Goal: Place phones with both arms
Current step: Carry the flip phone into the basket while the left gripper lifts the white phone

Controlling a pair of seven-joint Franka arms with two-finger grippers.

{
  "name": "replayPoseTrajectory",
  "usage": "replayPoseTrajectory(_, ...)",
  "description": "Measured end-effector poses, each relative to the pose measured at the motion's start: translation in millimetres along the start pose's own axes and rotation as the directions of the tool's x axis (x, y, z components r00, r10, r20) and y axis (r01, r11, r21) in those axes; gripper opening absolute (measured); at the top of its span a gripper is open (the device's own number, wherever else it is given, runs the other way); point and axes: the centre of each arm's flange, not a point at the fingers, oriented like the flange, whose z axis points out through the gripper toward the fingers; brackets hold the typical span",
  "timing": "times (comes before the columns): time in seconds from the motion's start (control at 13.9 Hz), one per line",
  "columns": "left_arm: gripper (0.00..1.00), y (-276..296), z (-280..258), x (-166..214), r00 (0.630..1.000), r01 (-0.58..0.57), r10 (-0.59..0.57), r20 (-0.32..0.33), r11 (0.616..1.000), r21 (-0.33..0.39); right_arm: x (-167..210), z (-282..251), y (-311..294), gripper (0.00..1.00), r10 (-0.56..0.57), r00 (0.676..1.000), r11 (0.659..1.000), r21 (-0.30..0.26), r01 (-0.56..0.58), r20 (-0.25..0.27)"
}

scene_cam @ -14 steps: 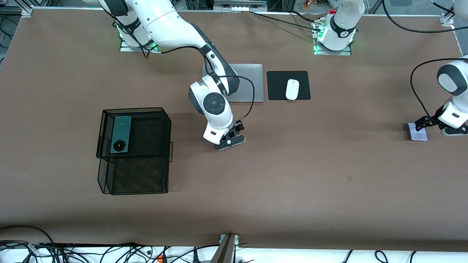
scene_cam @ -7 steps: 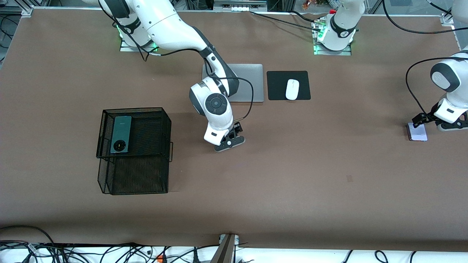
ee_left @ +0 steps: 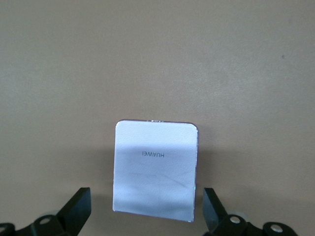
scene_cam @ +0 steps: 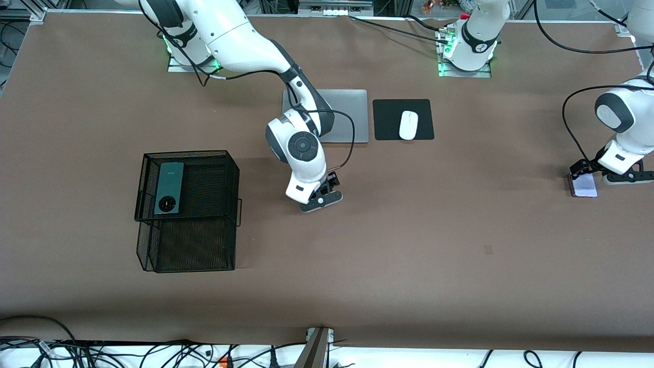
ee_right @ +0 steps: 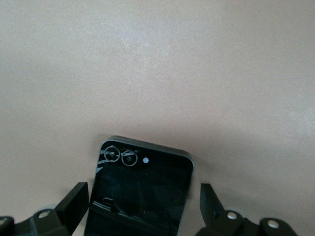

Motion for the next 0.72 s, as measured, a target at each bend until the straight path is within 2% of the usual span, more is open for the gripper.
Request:
replayPoseTrajectory(0.22,1.00,-8.7,5.5,3.1,1.000,-0.015,0.015,-0.003,1.000,0.004,0.4,0.6,-3.3,1.00,0.001,1.000,1.000,0.005,-0.001,-0.017)
replayPoseTrajectory(0.72,1.00,2.1,17.9,22.5,0.999,-0.048,0.048,-0.016,0.999,-0.011,-2.7,11.3,-5.5,0.98,0.000,1.000,1.000,0.001,0.000,-0.012)
